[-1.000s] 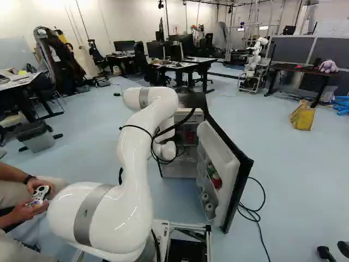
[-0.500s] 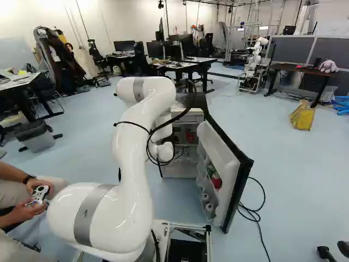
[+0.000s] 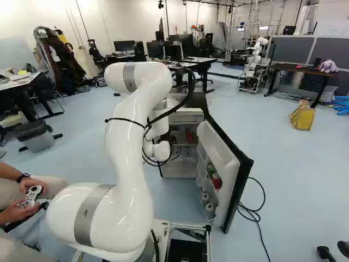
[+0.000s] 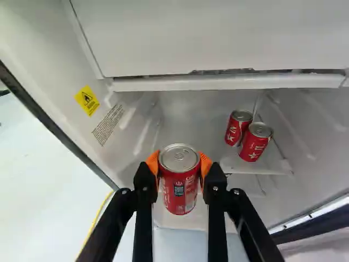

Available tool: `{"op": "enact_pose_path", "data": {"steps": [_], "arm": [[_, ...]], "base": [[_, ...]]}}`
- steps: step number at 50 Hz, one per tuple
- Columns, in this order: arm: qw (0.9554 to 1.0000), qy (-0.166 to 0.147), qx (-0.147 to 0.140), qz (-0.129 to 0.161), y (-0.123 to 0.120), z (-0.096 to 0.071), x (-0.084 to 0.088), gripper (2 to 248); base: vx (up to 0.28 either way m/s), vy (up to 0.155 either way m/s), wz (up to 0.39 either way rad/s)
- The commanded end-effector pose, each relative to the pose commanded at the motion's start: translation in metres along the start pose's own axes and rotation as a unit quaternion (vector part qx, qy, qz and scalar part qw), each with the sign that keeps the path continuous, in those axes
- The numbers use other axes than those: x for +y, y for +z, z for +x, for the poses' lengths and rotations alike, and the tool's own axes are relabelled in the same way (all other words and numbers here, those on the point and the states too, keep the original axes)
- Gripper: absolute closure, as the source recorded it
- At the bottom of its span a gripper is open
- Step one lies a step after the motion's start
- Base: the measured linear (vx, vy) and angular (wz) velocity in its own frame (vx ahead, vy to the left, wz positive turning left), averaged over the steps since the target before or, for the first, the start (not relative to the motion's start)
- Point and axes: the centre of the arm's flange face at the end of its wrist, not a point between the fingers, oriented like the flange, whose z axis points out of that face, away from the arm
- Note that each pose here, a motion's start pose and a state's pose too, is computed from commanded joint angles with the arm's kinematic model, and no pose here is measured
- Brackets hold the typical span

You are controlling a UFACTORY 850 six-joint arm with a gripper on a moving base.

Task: Grab a drink from the fridge

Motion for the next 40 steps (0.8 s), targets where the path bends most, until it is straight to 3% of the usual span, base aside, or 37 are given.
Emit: {"op": "enact_pose_path", "data": {"steps": [29, 40], "arm": [[0.9996, 0.002, -0.029, 0.003, -0.057, -0.002, -0.011, 156], [0.9996, 0.002, -0.027, 0.003, -0.069, 0.005, -0.013, 156]], "base": [[0.000, 0.000, 0.000], [0.000, 0.000, 0.000]]}}
